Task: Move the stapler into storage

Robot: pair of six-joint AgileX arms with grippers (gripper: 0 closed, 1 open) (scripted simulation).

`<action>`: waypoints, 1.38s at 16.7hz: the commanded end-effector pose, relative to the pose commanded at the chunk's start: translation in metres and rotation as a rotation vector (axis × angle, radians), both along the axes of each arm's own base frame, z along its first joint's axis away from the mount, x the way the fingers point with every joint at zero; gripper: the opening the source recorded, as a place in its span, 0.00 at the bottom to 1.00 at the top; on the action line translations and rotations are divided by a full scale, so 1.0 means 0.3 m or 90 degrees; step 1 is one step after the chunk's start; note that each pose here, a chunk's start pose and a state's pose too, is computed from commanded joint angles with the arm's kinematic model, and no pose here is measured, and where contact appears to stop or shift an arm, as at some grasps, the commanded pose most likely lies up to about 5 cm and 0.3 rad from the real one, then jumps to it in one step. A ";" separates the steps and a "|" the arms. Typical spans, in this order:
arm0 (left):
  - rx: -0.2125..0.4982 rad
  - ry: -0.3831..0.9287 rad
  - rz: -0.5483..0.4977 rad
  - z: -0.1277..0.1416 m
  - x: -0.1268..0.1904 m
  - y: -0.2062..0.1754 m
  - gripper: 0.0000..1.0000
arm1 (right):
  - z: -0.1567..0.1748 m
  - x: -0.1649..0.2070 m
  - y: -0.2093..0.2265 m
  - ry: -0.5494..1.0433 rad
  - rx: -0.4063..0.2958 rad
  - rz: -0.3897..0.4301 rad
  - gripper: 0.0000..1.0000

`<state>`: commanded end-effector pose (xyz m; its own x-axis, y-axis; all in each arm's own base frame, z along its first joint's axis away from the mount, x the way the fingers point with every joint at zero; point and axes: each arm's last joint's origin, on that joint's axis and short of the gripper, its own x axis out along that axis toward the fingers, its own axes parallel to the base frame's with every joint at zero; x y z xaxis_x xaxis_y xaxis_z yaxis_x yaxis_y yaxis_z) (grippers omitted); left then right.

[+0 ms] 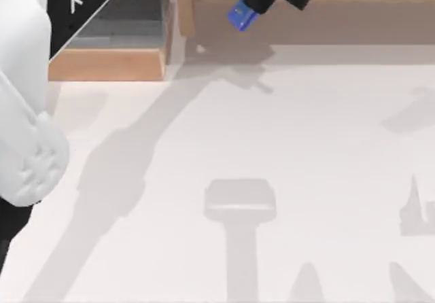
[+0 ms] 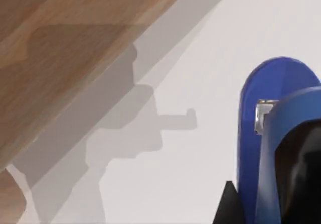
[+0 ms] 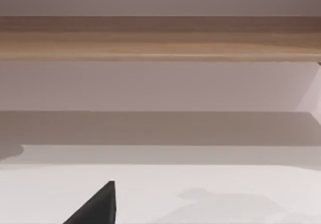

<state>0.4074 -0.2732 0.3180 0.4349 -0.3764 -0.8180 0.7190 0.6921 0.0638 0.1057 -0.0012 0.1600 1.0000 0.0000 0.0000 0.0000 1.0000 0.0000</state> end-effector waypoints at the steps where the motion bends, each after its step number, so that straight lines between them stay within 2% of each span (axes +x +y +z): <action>1: -0.011 -0.035 -0.002 0.088 -0.009 0.070 0.00 | 0.000 0.000 0.000 0.000 0.000 0.000 1.00; 4: -0.010 -0.109 0.025 0.258 -0.021 0.311 0.00 | 0.000 0.000 0.000 0.000 0.000 0.000 1.00; 6: 0.015 -0.122 0.071 0.285 0.001 0.485 0.00 | 0.000 0.000 0.000 0.000 0.000 0.000 1.00; 8: 0.049 -0.105 0.131 0.253 0.041 0.667 0.00 | 0.000 0.000 0.000 0.000 0.000 0.000 1.00; 12: 0.100 -0.017 0.274 0.081 0.114 1.036 0.00 | 0.000 0.000 0.000 0.000 0.000 0.000 1.00; 16: 0.106 0.091 0.411 -0.171 0.145 1.340 0.00 | 0.000 0.000 0.000 0.000 0.000 0.000 1.00; 20: 0.085 0.196 0.488 -0.444 0.160 1.471 0.00 | 0.000 0.000 0.000 0.000 0.000 0.000 1.00; 23: 0.079 0.256 0.505 -0.540 0.144 1.478 0.00 | 0.000 0.000 0.000 0.000 0.000 0.000 1.00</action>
<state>0.4506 0.1703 0.1560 0.2006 0.0139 -0.9796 0.0169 0.9997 0.0176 0.1057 -0.0012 0.1600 1.0000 0.0000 0.0000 0.0000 1.0000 0.0000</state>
